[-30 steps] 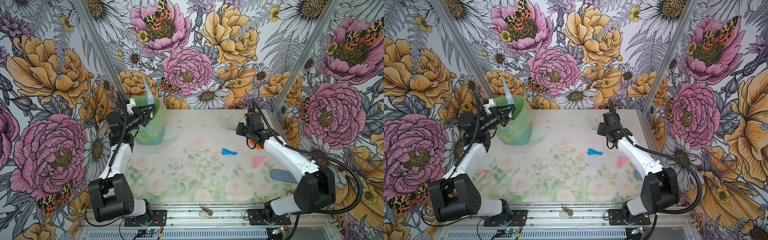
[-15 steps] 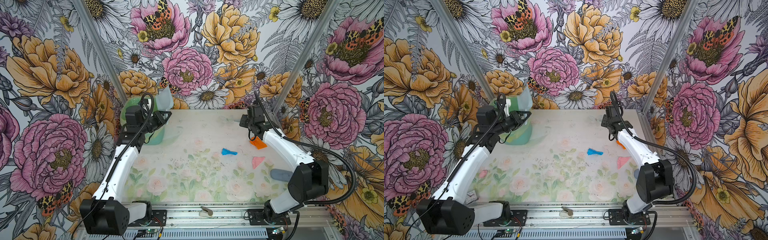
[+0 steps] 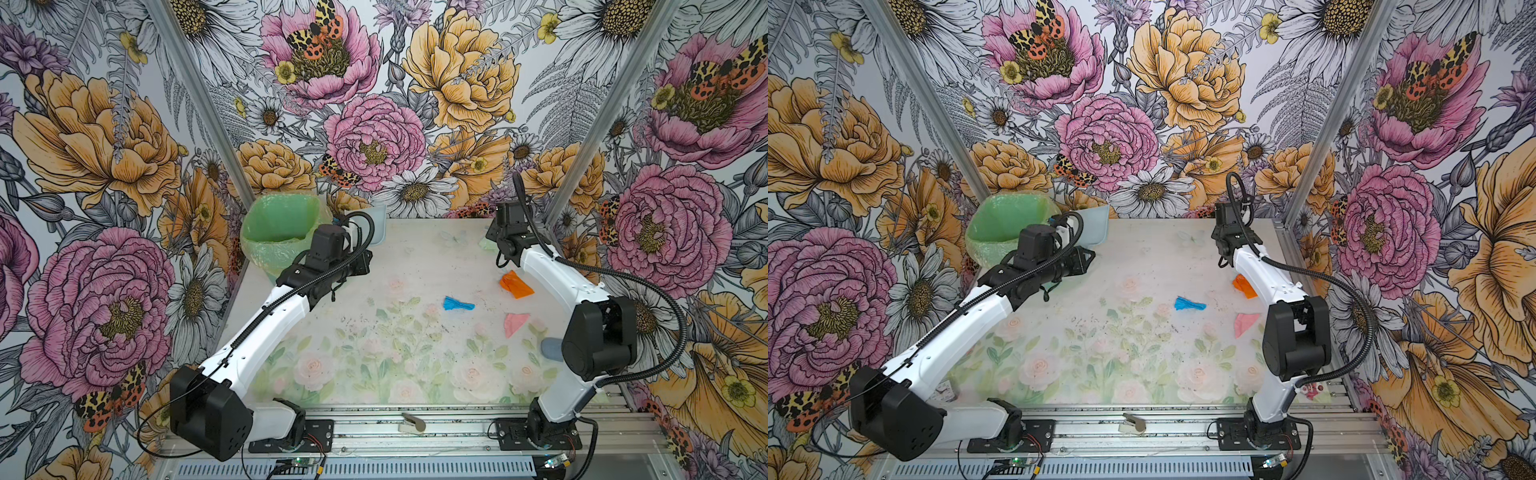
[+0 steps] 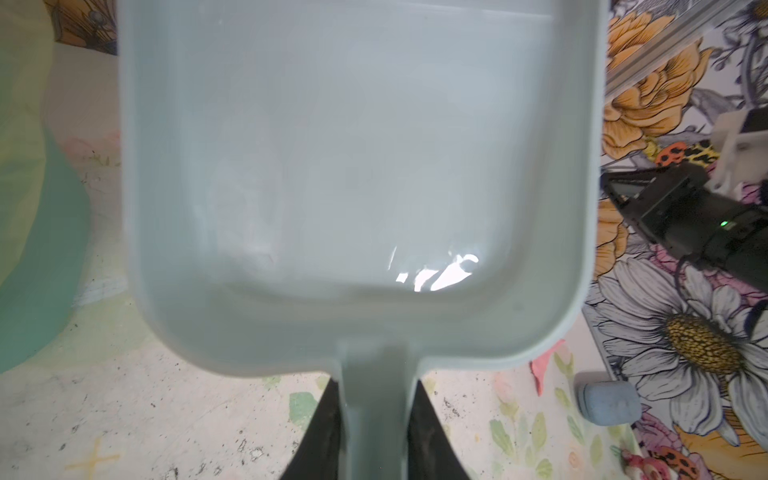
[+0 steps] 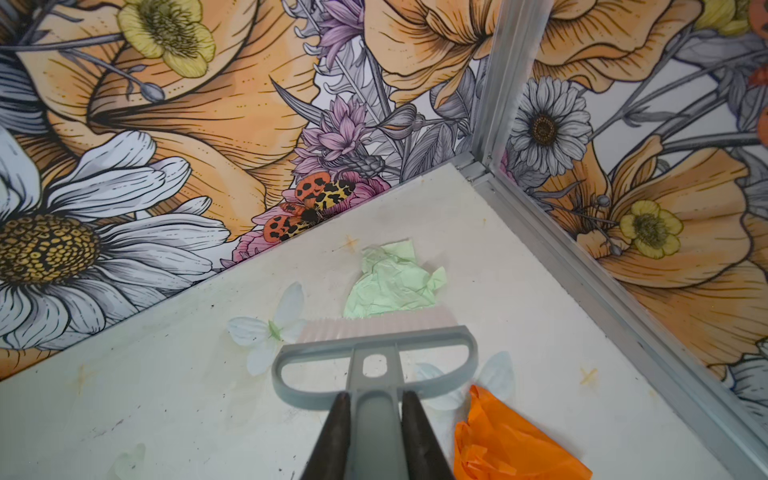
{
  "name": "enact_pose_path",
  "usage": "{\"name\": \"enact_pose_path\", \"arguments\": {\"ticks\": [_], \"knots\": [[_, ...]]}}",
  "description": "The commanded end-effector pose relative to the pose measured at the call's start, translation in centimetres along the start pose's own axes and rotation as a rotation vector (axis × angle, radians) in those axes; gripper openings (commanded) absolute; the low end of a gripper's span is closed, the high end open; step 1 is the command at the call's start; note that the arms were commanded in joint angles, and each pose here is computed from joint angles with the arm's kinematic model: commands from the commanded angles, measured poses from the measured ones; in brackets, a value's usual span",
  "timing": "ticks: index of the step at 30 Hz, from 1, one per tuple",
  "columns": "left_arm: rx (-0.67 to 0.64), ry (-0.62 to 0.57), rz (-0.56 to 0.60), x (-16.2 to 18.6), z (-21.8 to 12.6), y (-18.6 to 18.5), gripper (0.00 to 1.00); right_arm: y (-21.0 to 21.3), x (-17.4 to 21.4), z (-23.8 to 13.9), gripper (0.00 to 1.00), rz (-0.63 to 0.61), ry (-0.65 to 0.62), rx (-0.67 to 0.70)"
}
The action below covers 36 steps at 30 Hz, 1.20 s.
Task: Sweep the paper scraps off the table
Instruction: 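Lower the empty dustpan with the left while the right brushes toward the light green paper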
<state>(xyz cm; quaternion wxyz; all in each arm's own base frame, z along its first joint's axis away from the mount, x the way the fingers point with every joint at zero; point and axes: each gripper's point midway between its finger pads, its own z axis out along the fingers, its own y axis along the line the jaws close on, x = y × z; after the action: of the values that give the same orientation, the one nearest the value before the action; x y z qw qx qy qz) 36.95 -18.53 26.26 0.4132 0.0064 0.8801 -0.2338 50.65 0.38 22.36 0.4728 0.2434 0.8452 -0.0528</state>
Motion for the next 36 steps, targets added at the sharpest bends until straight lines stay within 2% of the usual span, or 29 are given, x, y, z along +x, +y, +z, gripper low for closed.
{"name": "enact_pose_path", "arguments": {"ticks": [1, 9, 14, 26, 36], "knots": [[-0.11, 0.012, 0.088, 1.1, 0.8, 1.3, 0.09, -0.3, -2.1, 1.6, 0.0, 0.117, -0.074, 0.049], [-0.138, 0.114, 0.127, 4.4, 3.6, 1.0, 0.08, 0.3, -0.4, 8.0, 0.0, 0.166, -0.03, 0.095], [-0.153, 0.184, 0.125, 6.7, 5.6, 1.3, 0.08, 0.5, 0.6, 10.3, 0.0, 0.161, -0.002, 0.094], [-0.169, 0.35, 0.16, 11.8, 9.2, 2.2, 0.07, 1.1, 5.3, 11.7, 0.0, 0.136, 0.13, 0.035], [-0.174, 0.42, 0.171, 14.8, 10.2, 2.1, 0.06, 3.6, 8.5, 10.1, 0.0, 0.117, 0.224, -0.063]]}}
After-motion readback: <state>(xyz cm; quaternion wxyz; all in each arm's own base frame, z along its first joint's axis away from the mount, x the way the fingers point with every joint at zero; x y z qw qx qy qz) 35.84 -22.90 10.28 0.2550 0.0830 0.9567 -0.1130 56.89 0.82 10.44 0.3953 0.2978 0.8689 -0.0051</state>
